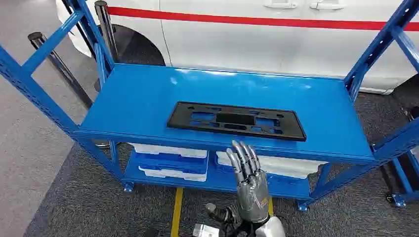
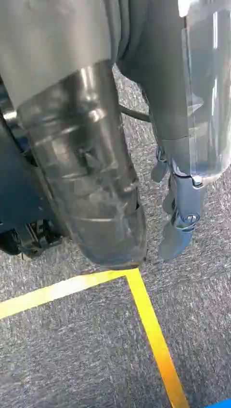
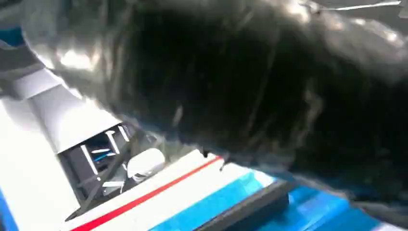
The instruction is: Take the parts from the cabinet and place them on the table.
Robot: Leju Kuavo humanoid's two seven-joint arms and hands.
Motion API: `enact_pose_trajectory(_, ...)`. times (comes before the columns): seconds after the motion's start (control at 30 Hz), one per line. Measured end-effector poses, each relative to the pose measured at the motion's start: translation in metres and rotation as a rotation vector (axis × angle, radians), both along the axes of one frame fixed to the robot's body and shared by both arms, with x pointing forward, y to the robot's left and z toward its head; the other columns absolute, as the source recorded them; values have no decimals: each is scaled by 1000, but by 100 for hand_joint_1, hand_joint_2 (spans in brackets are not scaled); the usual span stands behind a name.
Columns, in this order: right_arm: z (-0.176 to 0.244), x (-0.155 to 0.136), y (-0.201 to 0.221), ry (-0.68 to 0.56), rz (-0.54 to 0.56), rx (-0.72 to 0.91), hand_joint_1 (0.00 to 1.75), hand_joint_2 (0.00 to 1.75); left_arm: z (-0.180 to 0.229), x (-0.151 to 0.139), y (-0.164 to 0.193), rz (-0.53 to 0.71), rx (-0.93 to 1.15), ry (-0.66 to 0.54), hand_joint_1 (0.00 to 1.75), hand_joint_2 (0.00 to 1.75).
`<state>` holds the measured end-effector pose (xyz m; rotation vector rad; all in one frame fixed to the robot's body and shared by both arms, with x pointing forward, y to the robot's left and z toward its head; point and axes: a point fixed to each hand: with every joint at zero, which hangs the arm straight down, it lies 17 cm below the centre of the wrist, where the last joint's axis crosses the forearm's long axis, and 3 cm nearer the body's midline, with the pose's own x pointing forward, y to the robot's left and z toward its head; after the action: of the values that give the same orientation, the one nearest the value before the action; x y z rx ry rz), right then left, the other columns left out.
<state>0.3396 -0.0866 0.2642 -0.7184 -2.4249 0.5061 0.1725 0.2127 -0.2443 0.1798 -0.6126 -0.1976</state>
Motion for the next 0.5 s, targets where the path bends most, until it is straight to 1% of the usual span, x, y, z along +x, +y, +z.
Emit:
enact_pose_trajectory(0.03, 2, 2, -1, 14, 8, 38, 0, 175, 0, 0, 0, 1, 0, 0, 0, 0)
enact_pose_trajectory(0.13, 5, 7, -6, 53, 36, 137, 0, 175, 0, 1, 1, 8, -1, -2, 0, 0)
enact_pose_trajectory(0.23, 8, 7, -12, 88, 85, 252, 0, 175, 1, 1, 2, 16, 0, -7, 0, 0)
enact_pose_trajectory(0.27, 10, 6, -12, 94, 105, 268, 0, 175, 1, 1, 2, 18, 2, -8, 0, 0)
enact_pose_trajectory(0.37, 13, 2, -12, 89, 142, 268, 0, 175, 1, 1, 3, 20, 5, -9, 0, 0)
enact_pose_trajectory(0.5, 13, -4, -14, 73, 152, 235, 0, 175, 1, 1, 4, 28, 5, -11, 0, 0)
